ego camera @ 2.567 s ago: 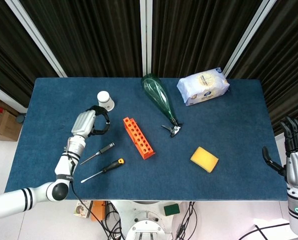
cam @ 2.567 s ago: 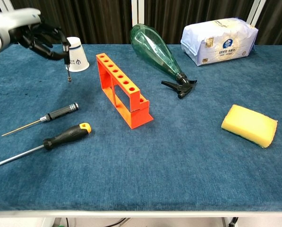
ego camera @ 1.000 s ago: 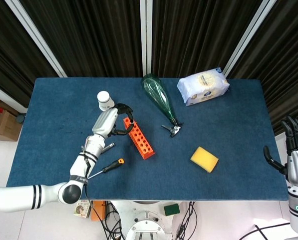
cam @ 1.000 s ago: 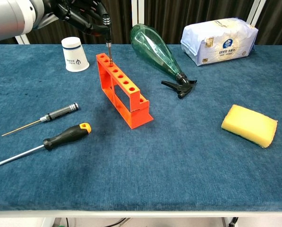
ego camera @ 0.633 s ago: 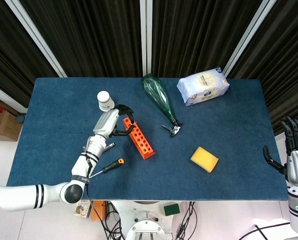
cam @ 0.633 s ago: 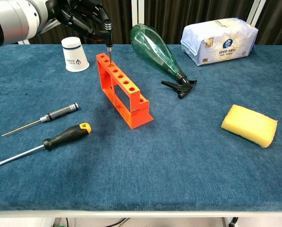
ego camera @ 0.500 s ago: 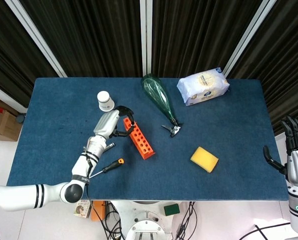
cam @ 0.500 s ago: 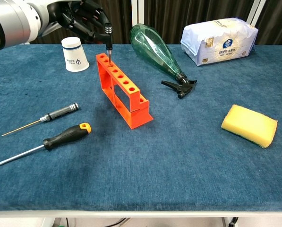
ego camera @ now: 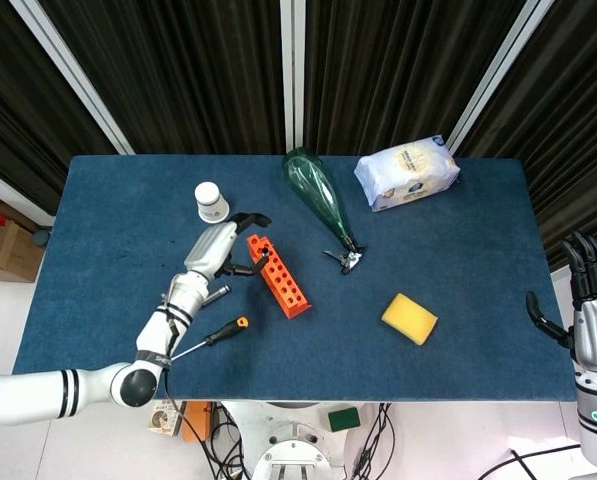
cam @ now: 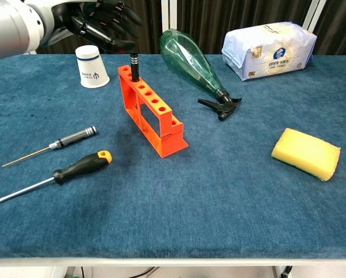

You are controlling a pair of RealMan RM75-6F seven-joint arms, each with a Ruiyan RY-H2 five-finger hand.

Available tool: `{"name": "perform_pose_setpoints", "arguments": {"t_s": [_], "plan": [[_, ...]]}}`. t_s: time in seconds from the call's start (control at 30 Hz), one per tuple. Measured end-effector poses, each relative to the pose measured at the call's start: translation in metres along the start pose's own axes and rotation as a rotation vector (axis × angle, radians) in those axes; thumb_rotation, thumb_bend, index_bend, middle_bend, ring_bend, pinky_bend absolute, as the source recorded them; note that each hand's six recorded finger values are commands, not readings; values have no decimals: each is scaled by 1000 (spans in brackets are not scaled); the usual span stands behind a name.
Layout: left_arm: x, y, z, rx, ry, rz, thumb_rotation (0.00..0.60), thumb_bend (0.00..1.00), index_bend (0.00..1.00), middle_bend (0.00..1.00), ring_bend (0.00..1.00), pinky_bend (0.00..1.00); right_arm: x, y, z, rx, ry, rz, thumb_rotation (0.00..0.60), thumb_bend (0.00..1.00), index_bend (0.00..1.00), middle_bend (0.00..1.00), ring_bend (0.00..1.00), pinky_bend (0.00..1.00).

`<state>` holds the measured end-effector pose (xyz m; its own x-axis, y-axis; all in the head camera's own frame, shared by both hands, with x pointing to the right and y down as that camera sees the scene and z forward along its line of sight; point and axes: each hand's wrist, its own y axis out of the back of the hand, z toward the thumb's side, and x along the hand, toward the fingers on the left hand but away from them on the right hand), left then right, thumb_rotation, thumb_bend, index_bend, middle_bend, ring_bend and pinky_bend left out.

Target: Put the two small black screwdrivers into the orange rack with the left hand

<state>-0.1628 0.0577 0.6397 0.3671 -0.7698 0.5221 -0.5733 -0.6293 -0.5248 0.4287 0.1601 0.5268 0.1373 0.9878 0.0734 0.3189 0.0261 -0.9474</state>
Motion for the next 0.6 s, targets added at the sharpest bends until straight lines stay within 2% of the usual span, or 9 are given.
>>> {"name": "perform_pose_setpoints", "arguments": {"t_s": [0.13,0.23,0.43,0.6], "plan": [[-8,7,-2,26,-8,13,555,290,280,226,130,218,1,3,1,1,5,-7,600,370,0,0,0,0],[-18,17,-12,81,9,27,552,294,301,224,152,225,0,7,2,2,9,-17,600,370,0,0,0,0],[-48,34,-56,210,126,71,555,305,368,225,156,227,-2,14,2,3,15,-39,600,370,0,0,0,0],[-69,22,-92,314,210,29,554,310,371,247,164,227,-1,12,5,-7,18,-38,600,370,0,0,0,0]]}}
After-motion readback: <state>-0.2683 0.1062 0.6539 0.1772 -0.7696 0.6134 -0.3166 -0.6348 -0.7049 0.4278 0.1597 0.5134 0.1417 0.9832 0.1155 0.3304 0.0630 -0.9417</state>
